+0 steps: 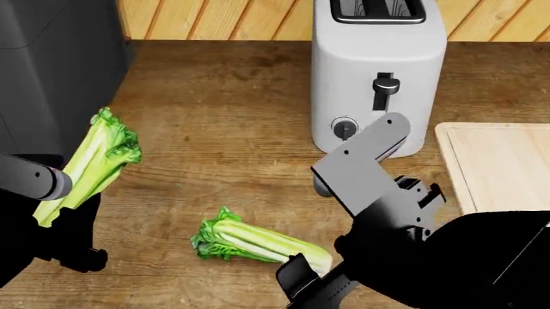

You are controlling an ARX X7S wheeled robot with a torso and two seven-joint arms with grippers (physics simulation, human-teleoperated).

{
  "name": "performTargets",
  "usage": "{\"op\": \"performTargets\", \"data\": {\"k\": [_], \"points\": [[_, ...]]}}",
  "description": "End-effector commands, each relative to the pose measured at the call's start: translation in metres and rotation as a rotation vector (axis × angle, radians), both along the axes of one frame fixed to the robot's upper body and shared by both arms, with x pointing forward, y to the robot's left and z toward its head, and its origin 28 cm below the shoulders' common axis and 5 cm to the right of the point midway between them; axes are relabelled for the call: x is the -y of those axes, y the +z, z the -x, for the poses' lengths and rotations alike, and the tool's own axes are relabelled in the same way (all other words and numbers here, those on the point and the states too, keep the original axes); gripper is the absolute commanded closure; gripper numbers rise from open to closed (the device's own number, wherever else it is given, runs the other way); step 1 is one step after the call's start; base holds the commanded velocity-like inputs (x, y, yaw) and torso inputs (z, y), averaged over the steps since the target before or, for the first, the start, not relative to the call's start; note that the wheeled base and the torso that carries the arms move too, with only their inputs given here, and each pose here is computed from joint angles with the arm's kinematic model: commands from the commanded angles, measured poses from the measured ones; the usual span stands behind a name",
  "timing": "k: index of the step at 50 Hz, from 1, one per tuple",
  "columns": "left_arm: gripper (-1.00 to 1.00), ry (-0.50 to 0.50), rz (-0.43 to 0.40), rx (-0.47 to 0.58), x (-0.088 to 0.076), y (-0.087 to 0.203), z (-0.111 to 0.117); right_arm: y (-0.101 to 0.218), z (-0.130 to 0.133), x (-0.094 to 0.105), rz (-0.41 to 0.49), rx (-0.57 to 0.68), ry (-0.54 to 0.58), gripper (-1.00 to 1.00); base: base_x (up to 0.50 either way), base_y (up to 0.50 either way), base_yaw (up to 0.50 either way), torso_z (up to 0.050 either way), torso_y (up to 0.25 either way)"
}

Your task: Place the celery and the celery on separate cutting boards.

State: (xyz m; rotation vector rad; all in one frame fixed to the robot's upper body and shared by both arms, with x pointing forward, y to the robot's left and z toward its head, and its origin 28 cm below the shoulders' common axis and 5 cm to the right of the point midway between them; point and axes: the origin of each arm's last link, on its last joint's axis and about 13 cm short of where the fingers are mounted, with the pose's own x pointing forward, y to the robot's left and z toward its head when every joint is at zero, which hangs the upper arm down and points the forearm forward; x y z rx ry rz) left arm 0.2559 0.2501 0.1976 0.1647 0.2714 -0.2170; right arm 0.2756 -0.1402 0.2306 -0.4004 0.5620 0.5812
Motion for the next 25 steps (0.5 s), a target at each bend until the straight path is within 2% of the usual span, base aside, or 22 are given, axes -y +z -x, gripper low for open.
{"op": "performTargets", "data": {"k": [1,10,25], "points": [[1.0,-0.029,0.036,0.043,0.001,0.005,0.011,-0.008,-0.026,-0.007,0.086,-0.049,0.021,-1.0,0.0,0.0,0.0,0.0,0.0],[1.0,-0.034,0.028,0.024,0.0,-0.001,0.017,-0.038,-0.037,-0.016,0.118,-0.104,0.04,-1.0,0.0,0.0,0.0,0.0,0.001],[1.0,-0.034,0.033,0.014,-0.002,-0.005,0.018,-0.059,-0.041,-0.023,0.133,-0.169,0.078,-1.0,0.0,0.0,0.0,0.0,0.0]]}}
